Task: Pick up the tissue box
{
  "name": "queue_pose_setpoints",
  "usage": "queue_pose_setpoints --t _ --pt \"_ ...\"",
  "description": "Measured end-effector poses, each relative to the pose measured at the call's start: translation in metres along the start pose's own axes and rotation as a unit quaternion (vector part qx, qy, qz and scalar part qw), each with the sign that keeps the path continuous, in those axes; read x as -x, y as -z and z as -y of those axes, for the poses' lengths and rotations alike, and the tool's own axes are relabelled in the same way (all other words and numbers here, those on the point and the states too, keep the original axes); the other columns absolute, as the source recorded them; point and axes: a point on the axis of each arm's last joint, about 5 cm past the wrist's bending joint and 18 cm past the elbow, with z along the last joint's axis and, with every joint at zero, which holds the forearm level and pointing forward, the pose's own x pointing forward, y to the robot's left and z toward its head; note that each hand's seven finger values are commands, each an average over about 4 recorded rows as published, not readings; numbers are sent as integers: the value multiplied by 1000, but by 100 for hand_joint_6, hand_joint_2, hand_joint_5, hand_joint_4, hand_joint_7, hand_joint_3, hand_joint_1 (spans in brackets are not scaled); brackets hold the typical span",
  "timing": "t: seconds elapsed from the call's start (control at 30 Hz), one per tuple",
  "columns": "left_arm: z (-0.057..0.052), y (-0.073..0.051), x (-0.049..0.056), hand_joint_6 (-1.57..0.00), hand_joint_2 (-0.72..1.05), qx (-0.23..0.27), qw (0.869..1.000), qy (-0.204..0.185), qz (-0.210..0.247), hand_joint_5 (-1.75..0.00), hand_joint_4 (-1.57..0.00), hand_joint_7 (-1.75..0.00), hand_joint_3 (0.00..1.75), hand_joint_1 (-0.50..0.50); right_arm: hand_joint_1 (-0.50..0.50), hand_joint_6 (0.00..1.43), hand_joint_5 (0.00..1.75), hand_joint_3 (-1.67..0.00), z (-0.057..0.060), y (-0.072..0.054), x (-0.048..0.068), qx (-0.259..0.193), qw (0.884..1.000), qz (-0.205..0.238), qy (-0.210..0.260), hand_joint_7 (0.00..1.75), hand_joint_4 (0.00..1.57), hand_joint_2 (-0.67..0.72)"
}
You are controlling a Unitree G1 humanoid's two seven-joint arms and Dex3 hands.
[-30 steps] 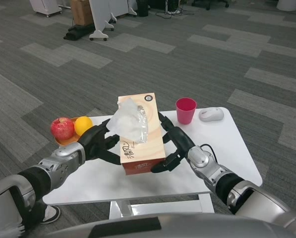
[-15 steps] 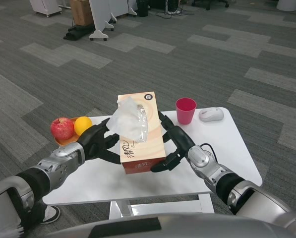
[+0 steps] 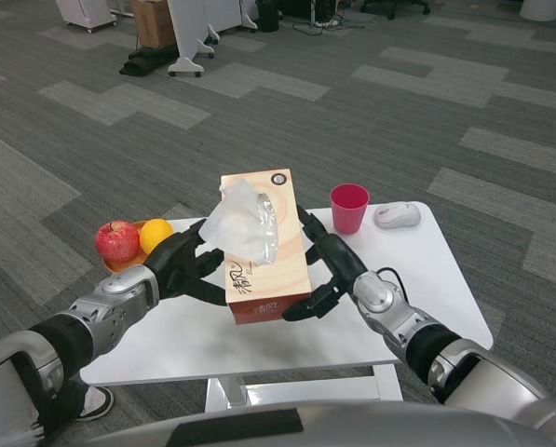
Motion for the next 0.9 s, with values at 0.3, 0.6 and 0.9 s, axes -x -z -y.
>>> queue_pose_setpoints --t 0.3,0.6,0.9 --pt "0 -1 1 0 96 2 1000 -1 5 0 0 0 9 50 33 0 175 -65 0 -1 0 -2 1000 4 2 0 0 -3" --pt "-1 -2 1 0 96 3 1000 -1 11 0 0 0 9 50 35 0 175 -63 1 -3 -1 -3 1000 9 3 0 0 -3" --pt "-1 -1 2 0 96 6 1000 -2 13 0 0 0 9 50 38 0 175 -71 1 -3 0 -5 1000 12 5 0 0 -3"
